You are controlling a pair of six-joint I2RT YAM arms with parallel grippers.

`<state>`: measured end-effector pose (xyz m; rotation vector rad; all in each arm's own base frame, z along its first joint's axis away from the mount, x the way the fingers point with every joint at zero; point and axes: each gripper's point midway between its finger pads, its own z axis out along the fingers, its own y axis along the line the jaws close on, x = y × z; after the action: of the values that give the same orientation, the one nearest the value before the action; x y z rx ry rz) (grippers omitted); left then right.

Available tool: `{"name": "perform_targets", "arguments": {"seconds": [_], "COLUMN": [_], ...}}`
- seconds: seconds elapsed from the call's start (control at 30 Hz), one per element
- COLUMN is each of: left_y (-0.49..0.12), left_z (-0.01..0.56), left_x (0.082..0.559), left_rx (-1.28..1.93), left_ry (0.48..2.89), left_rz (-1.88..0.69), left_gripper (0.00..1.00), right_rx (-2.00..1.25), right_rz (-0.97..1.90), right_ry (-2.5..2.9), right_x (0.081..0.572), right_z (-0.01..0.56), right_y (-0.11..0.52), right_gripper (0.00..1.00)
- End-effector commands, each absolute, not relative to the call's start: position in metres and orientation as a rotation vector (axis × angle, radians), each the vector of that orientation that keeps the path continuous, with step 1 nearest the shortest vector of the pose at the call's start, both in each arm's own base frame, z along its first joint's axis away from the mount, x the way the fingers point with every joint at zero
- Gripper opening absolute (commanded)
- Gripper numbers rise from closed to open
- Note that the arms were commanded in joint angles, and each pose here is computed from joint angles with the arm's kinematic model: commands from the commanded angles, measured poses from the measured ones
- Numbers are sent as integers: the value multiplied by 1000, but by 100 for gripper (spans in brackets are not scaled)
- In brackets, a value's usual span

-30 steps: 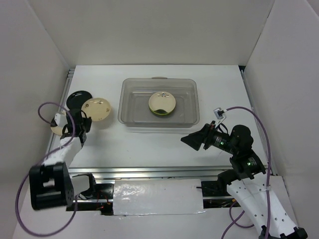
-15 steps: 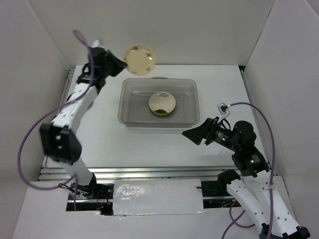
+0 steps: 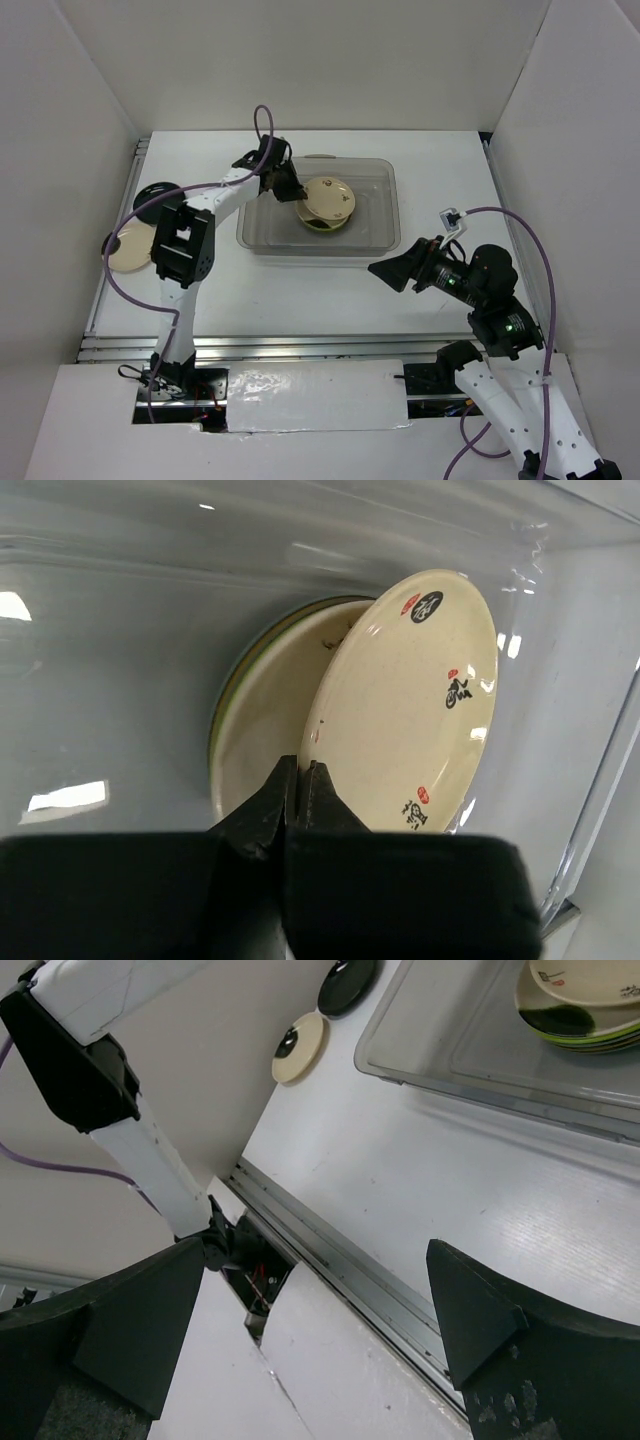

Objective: Place the plates into the plastic bin on the countertop

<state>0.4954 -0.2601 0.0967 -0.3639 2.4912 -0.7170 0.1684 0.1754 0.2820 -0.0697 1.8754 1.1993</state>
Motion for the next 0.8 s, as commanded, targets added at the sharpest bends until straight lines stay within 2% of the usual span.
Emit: {"name": "perform_targets", "arguments": {"seconds": [0.0, 0.1, 0.13, 0.17, 0.27, 0.43, 0.53, 0.57, 0.63, 0.77], "left_y": [-262, -257, -250, -245, -240, -216, -165, -132, -91, 7], "left_z": [134, 137, 158, 158, 194, 245, 266, 249, 252, 213], "left_x": [503, 490, 489, 484, 474, 454, 437, 433, 422, 402], "left_rx": [-320, -329, -342, -357, -355, -390, -569, -707, -864, -1197], "left_ry": [2399, 2394, 2341, 2337, 2271, 2178, 2096, 2080, 2015, 1872], "left_rz": [-750, -679, -647, -622, -653, -555, -376, -271, -247, -164], "left_gripper": [10, 33, 43, 72, 99, 99, 99, 99, 99, 99], "right_rx": [-90, -93, -93, -93, -94, -95, -90, -91, -92, -132], "right_rz": [1195, 1203, 1207, 1210, 1221, 1235, 1237, 1239, 1252, 1289], "right_ry": [1863, 1866, 1868, 1863, 1863, 1854, 1855, 1848, 1848, 1828], "right_x": [169, 169, 169, 169, 169, 169, 169, 170, 169, 163], "right_z": [282, 280, 279, 280, 280, 282, 280, 281, 278, 278], "right_y": [175, 177, 177, 177, 178, 179, 180, 180, 181, 185], "right_gripper": [100, 100, 100, 100, 100, 100, 100, 100, 100, 100]}}
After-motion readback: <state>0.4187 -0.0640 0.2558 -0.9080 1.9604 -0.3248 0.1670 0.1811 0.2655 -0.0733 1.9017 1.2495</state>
